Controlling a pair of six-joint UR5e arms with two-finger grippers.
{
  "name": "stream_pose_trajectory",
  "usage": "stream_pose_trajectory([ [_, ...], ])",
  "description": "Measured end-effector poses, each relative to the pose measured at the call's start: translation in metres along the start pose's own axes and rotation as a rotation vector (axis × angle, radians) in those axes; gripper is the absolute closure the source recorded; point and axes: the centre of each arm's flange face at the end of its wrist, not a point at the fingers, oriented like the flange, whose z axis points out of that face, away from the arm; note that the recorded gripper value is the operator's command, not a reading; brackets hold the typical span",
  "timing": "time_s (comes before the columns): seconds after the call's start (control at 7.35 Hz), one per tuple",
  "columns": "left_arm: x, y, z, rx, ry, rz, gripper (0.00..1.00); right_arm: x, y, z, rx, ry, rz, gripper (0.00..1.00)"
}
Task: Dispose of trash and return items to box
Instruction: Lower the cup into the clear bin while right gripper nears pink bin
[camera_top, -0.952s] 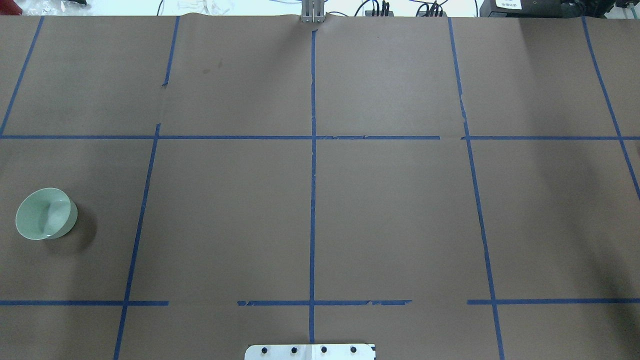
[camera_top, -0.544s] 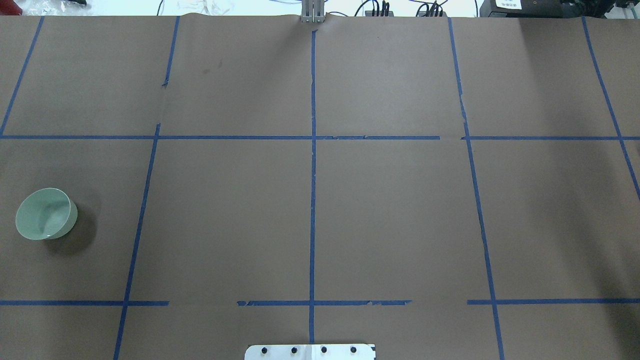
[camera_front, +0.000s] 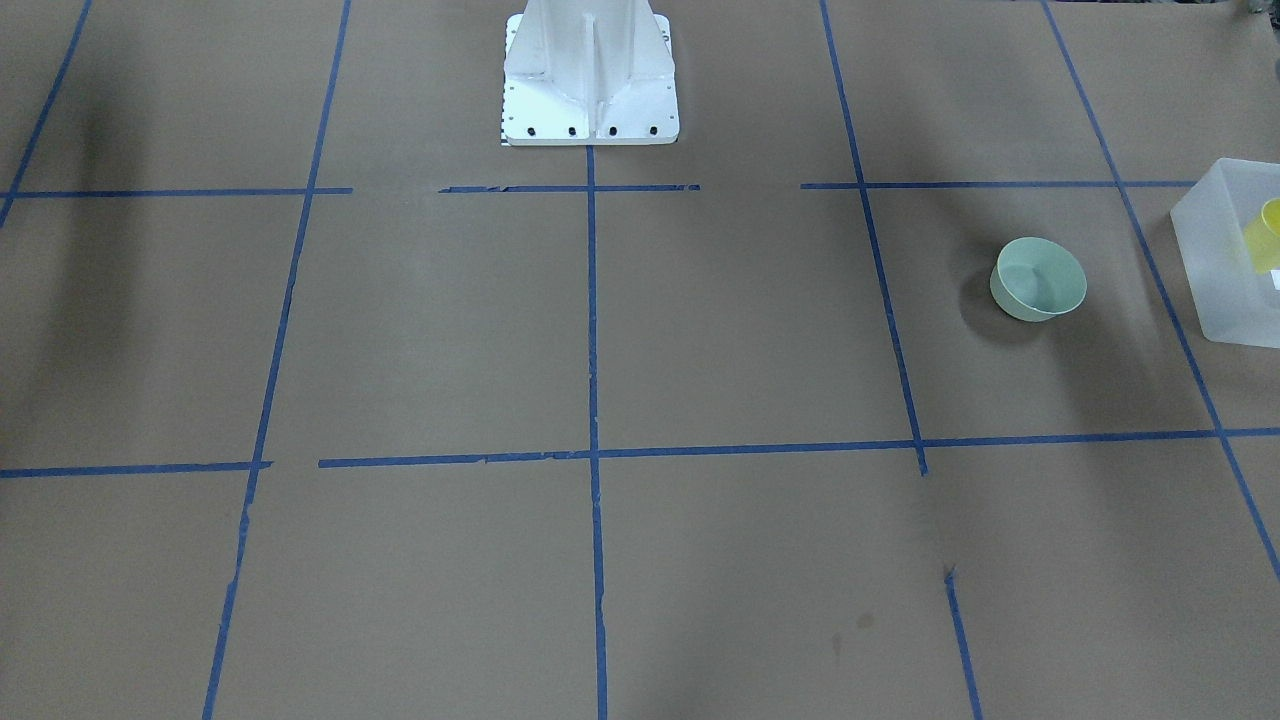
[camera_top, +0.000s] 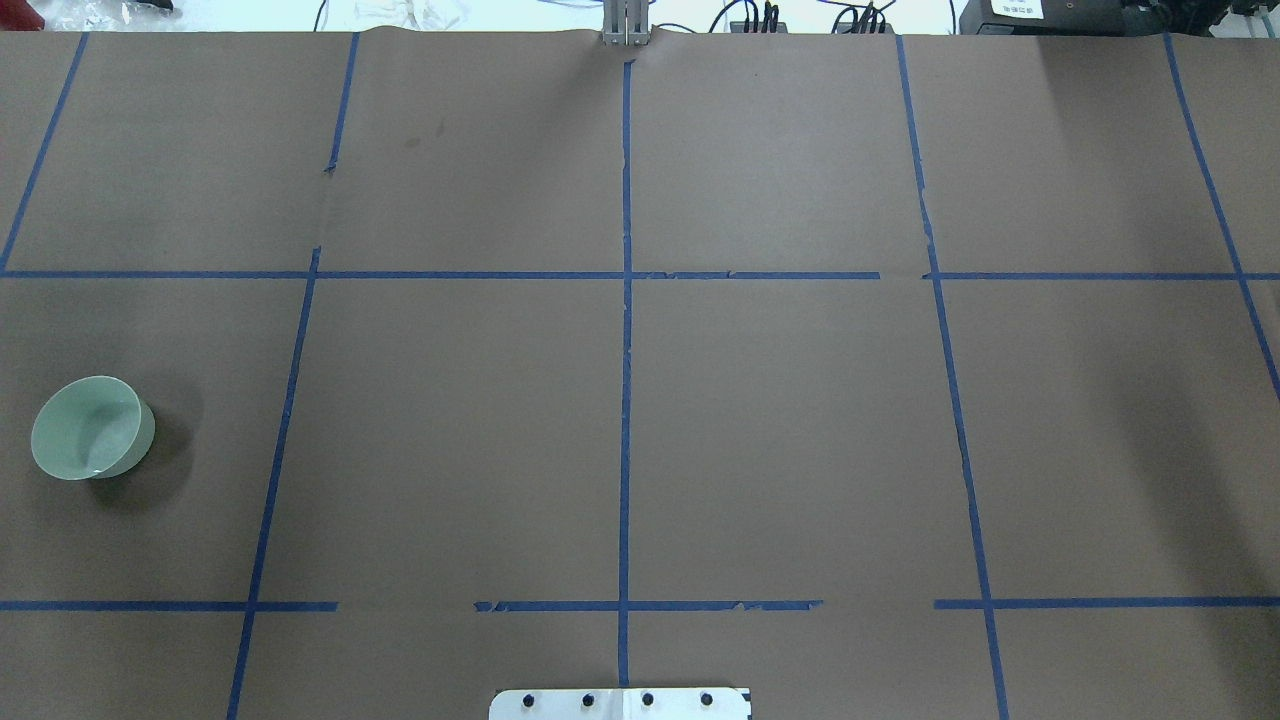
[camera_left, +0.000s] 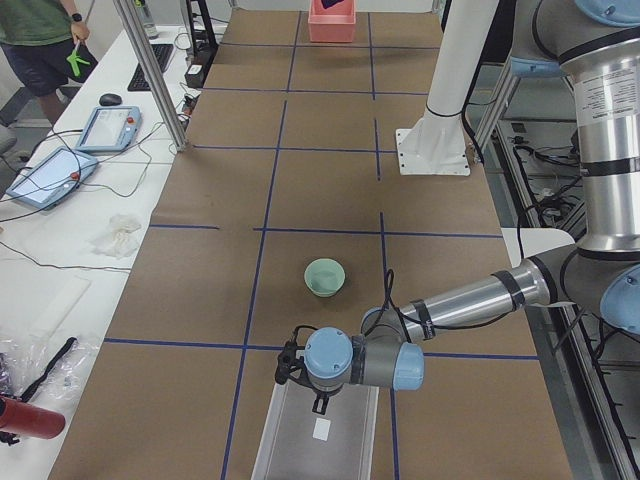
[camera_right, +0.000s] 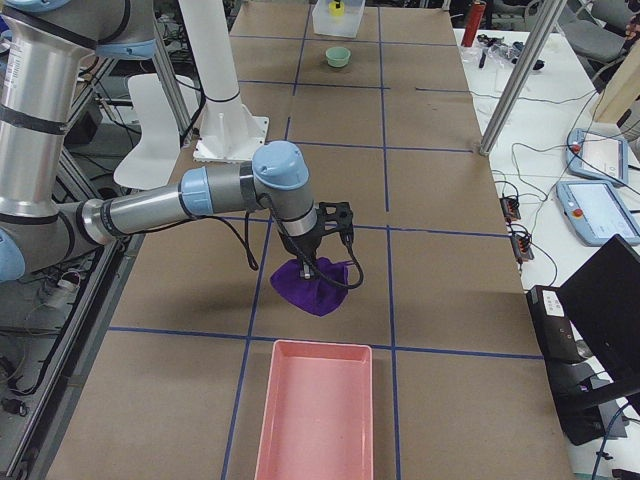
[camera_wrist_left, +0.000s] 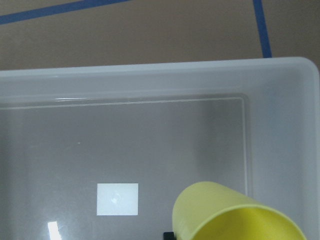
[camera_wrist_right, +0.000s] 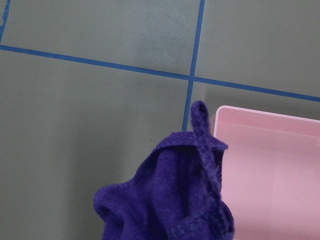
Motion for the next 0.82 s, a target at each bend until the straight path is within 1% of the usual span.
stream_pose_trajectory([
  [0.27, 0.006, -0.008, 0.003, 0.025, -0.008, 0.060, 0.00, 0.012, 0.004, -0.003, 0.011, 0.006, 0.003, 1.00],
  [0.41, 0.018, -0.024, -0.009, 0.048, -0.014, 0.088, 0.00, 0.022, 0.006, -0.005, 0.017, 0.010, 0.005, 1.00],
  [0.54, 0.039, -0.044, -0.032, 0.065, -0.019, 0.106, 0.00, 0.034, 0.009, -0.005, 0.021, 0.016, 0.003, 1.00],
  [0.68, 0.064, -0.062, -0.059, 0.069, -0.022, 0.116, 0.00, 0.045, 0.010, -0.005, 0.026, 0.022, 0.002, 1.00],
  [0.82, 0.089, -0.077, -0.090, 0.085, -0.029, 0.130, 0.00, 0.057, 0.011, -0.005, 0.029, 0.029, -0.003, 1.00],
])
